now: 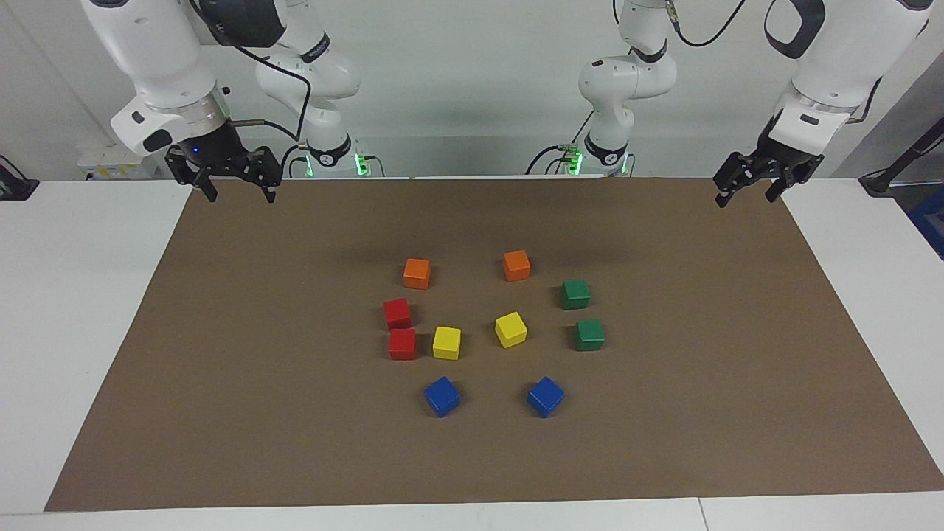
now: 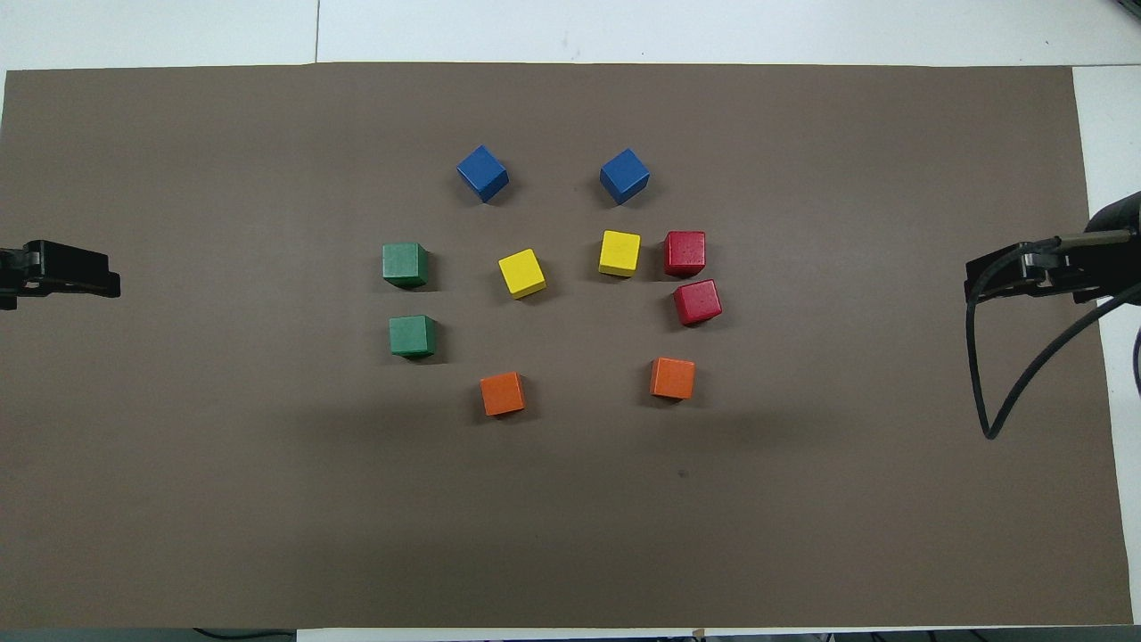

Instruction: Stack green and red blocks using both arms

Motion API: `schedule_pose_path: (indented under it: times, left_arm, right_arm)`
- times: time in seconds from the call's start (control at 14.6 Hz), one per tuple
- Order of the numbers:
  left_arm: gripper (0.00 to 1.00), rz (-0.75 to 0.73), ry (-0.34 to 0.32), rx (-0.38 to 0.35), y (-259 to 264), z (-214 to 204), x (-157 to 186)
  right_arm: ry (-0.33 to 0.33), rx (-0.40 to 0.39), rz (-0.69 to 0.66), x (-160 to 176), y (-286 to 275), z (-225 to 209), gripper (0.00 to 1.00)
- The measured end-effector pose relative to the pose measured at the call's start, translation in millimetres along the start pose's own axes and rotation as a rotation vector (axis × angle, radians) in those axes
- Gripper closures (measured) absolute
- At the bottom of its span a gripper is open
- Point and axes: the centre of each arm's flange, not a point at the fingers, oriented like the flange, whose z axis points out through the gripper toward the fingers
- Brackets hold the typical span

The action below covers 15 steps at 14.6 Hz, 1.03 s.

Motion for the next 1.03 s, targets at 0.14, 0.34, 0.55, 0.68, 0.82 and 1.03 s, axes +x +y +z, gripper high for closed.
schedule_pose_path:
  times: [0.14, 0.34, 0.55, 0.68, 0.82, 1.03]
  left_arm:
    - [0.00, 0.000, 0.000, 0.000, 0.0, 0.0, 0.0]
    - [0.00, 0.000, 0.000, 0.000, 0.0, 0.0, 0.0]
    - [0.00, 0.000, 0.000, 0.000, 0.0, 0.0, 0.0]
    - [0.00, 0.000, 0.000, 0.000, 0.2, 0.0, 0.0]
    - [0.00, 0.000, 0.001, 0.000, -0.1, 0.1, 0.1]
    - [0.00, -0.004, 0.000, 0.000, -2.7, 1.7, 0.3]
  right_arm:
    - [-0.001, 0.000, 0.001, -0.3, 0.5, 0.5, 0.00]
    - [-0.004, 0.000, 0.002, -0.6, 1.0, 1.7, 0.00]
    - [-0.009, 0.000, 0.002, -1.3, 0.9, 4.3, 0.00]
    - [-0.011, 0.000, 0.002, -1.5, 0.9, 5.3, 0.00]
    - [-0.015, -0.001, 0.001, -2.4, 0.8, 7.1, 0.00]
    - [-0.016, -0.001, 0.003, -5.2, 1.7, 7.3, 0.00]
